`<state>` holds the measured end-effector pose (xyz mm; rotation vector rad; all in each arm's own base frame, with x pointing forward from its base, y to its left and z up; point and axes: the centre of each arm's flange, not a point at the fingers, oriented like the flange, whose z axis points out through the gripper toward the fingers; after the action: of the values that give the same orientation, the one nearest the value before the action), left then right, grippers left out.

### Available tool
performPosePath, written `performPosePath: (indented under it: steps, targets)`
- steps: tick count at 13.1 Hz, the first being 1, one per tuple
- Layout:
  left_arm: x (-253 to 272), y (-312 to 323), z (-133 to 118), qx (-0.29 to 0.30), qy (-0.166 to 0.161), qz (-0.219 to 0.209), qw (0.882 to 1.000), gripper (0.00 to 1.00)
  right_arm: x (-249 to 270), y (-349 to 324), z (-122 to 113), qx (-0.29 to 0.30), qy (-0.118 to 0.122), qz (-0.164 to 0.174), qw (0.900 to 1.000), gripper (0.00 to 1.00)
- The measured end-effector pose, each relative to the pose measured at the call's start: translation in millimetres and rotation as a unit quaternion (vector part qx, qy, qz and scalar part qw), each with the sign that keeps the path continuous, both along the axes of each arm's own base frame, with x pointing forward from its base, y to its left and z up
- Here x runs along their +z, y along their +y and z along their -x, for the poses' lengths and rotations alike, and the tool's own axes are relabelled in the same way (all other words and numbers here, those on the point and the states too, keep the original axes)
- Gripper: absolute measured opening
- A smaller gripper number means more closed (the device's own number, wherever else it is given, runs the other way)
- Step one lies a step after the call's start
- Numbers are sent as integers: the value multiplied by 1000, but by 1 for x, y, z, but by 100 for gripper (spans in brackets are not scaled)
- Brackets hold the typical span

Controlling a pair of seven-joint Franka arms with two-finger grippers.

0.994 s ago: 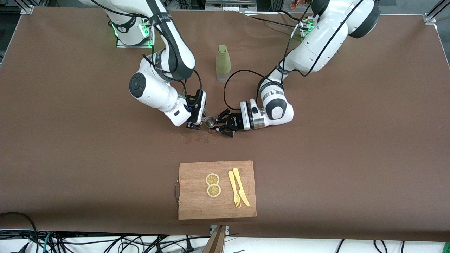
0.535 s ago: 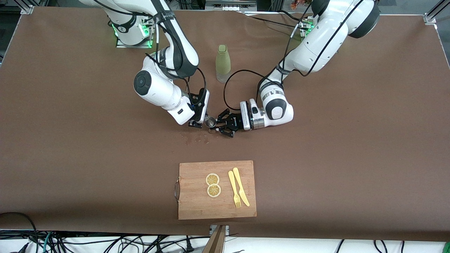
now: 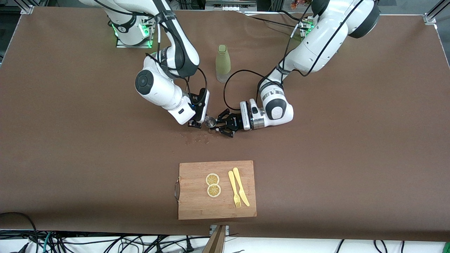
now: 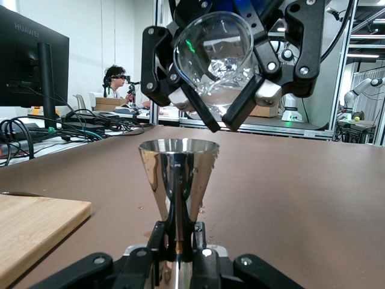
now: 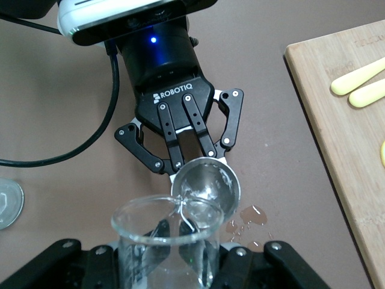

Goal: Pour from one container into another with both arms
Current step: 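Tilt the jigger with the left gripper, pouring into the held beaker, then turn the jigger upright and move both grippers apart to their sides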

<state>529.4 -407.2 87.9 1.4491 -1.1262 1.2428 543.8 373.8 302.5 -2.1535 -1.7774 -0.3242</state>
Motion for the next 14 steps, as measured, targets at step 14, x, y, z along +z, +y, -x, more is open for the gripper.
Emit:
performPosePath:
  steps: [14]
  targets:
    - [5, 2, -7, 4, -6, -1, 1000, 22, 30, 2, -16, -12, -25, -13, 1000, 13]
